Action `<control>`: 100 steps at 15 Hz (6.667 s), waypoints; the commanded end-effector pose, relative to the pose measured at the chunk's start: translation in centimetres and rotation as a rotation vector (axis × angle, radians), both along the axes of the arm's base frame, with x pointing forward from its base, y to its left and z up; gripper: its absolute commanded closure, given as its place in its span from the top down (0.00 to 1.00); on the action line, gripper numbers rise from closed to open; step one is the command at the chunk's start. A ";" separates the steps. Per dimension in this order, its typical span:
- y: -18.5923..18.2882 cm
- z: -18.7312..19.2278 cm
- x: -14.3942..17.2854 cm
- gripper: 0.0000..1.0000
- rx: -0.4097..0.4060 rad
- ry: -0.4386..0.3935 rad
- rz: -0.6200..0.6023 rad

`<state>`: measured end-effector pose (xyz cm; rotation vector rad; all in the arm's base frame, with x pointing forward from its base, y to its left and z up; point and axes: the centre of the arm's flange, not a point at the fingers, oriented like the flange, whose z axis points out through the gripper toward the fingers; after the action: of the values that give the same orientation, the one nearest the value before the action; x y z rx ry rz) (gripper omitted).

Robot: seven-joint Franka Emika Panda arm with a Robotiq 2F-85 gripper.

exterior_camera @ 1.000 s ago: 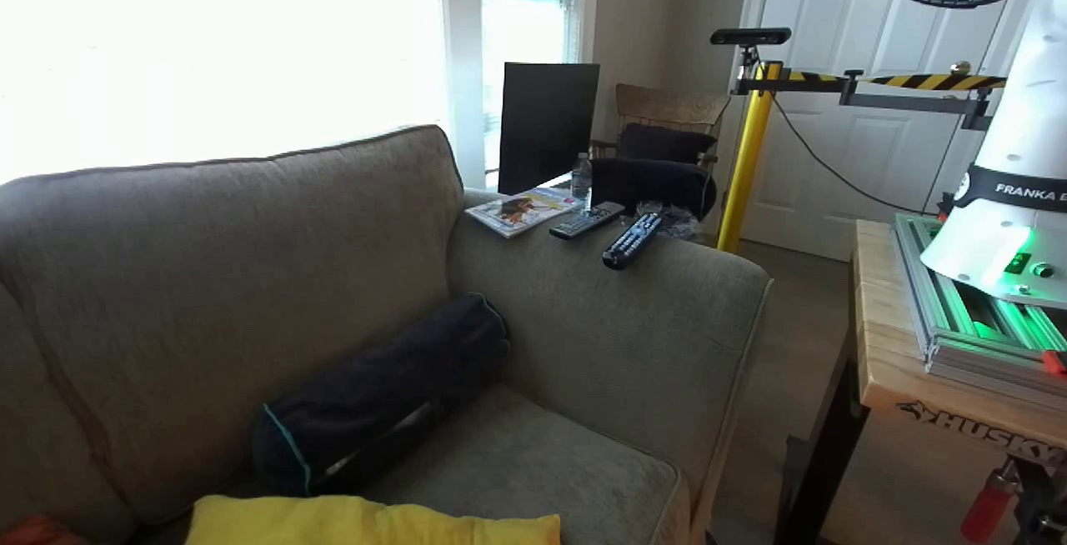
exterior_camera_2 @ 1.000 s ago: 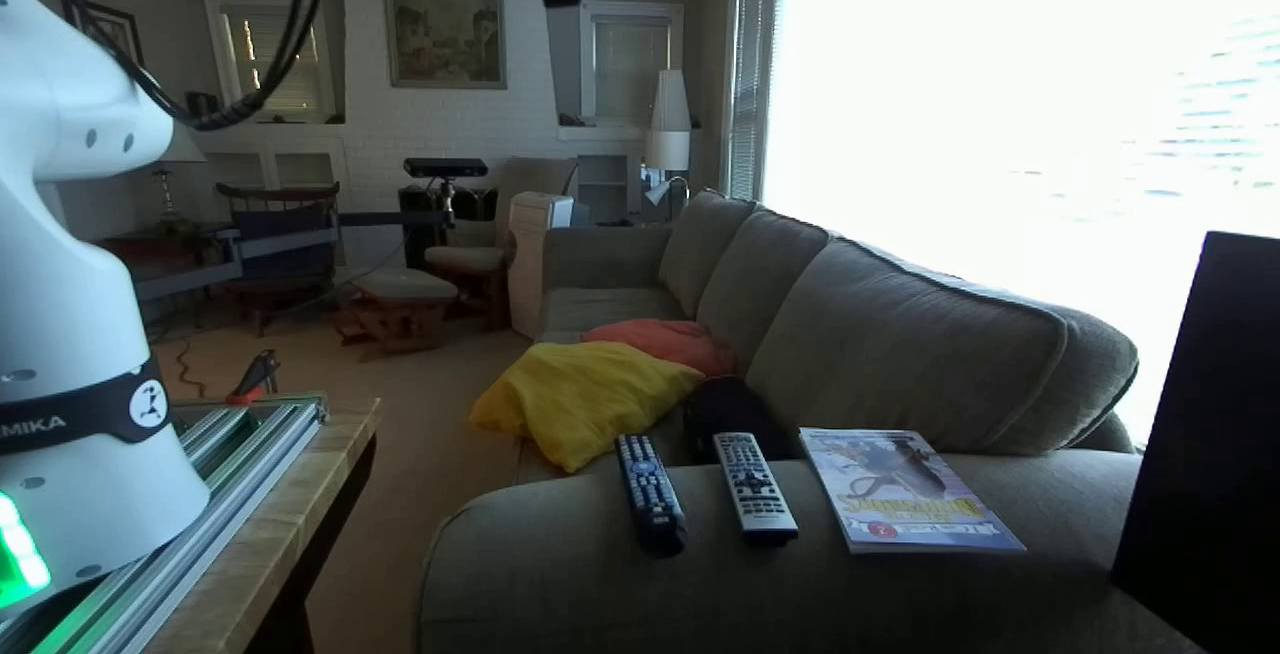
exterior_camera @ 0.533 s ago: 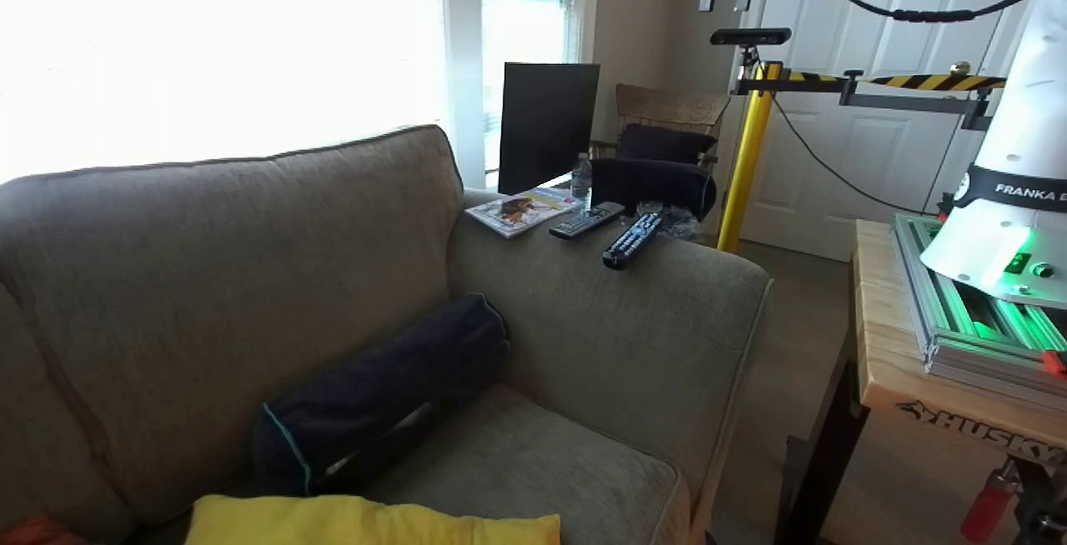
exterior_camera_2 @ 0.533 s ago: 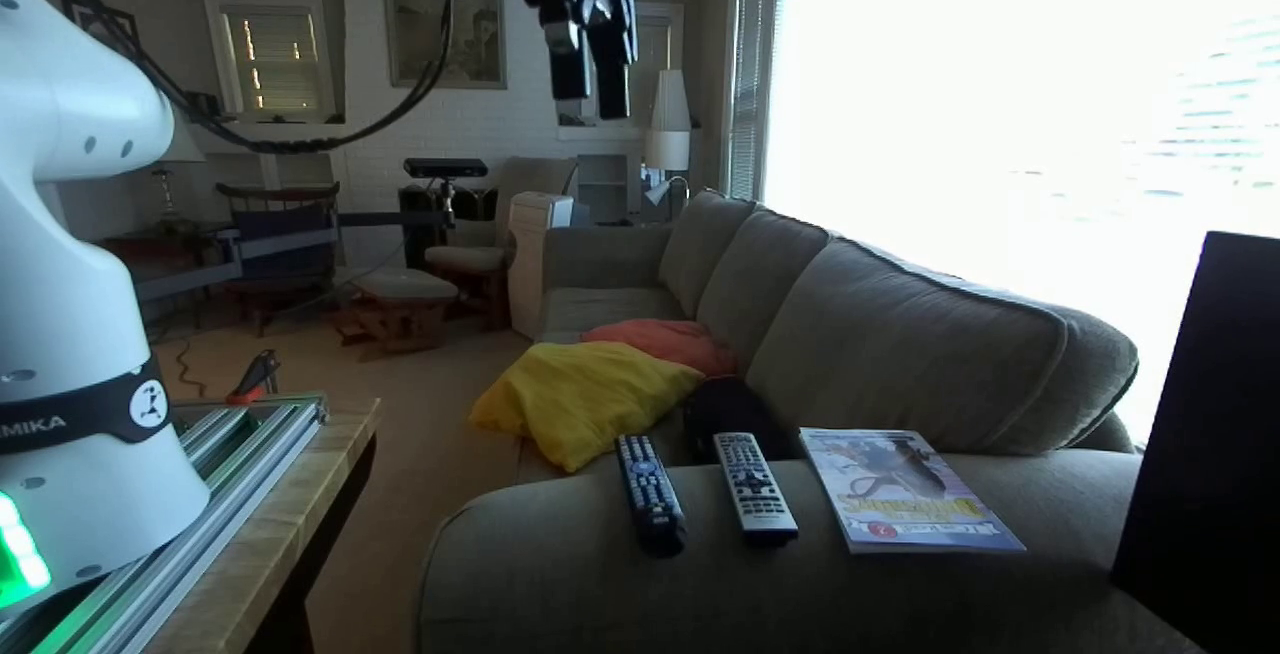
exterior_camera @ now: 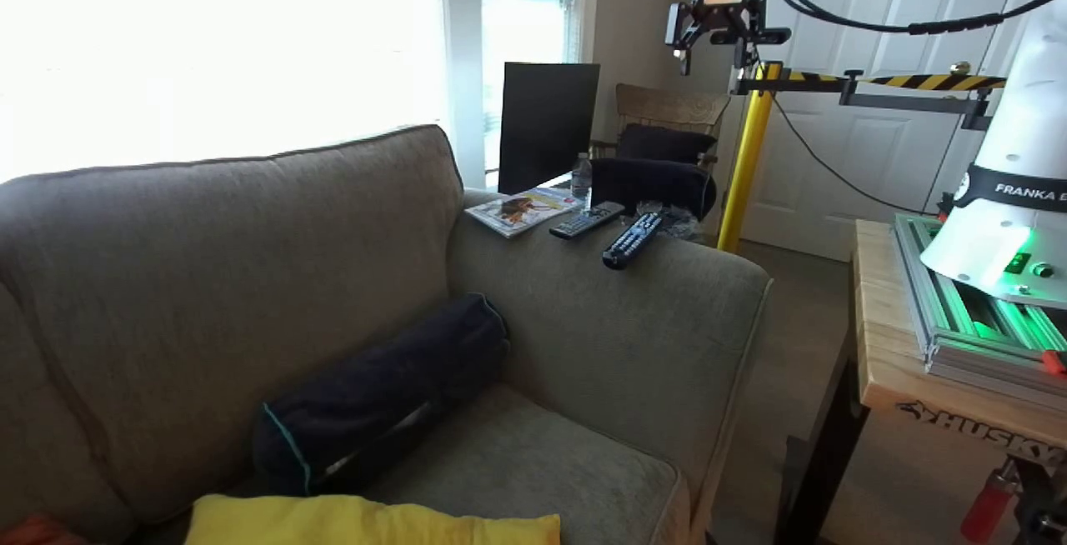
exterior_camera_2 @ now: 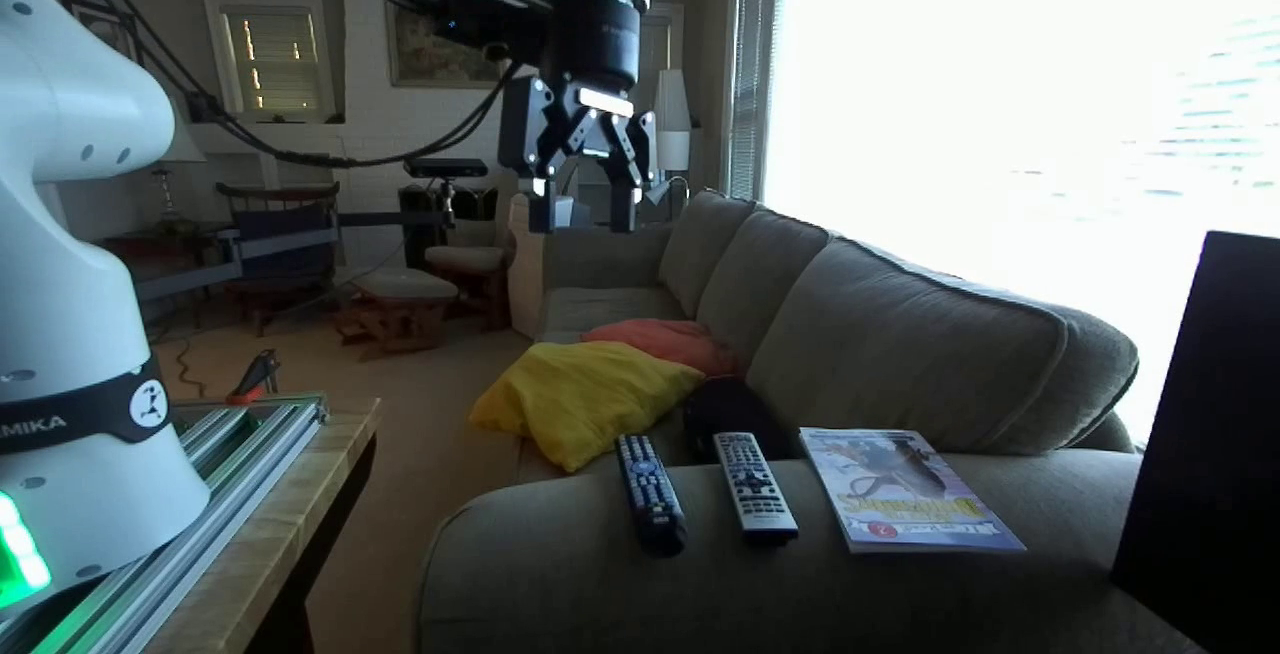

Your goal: Move the black remote and place it in front of the monitor

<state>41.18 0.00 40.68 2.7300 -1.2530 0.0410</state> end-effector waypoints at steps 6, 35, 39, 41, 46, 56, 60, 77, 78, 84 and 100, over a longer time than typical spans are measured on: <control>0.4 -2.2 0.9 1.00 -0.014 0.044 -0.082; 11.3 -21.2 7.8 1.00 -0.222 0.088 -0.455; 10.8 -22.7 6.9 1.00 -0.233 0.120 -0.447; 11.1 -23.1 7.8 1.00 -0.228 0.149 -0.443; 10.9 -23.9 8.9 1.00 -0.226 0.124 -0.463; 10.0 -26.2 10.3 1.00 -0.177 -0.001 -0.478; 9.2 -27.1 9.6 1.00 -0.177 0.011 -0.491; 9.4 -30.9 9.4 0.37 -0.181 0.010 -0.476; 9.4 -30.8 9.4 0.31 -0.182 0.010 -0.476; 8.4 -28.4 8.0 0.20 -0.164 0.001 -0.518; -5.7 -20.9 10.5 0.20 -0.084 -0.002 -1.024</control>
<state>50.70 -4.11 18.58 1.7671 -2.3250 0.0120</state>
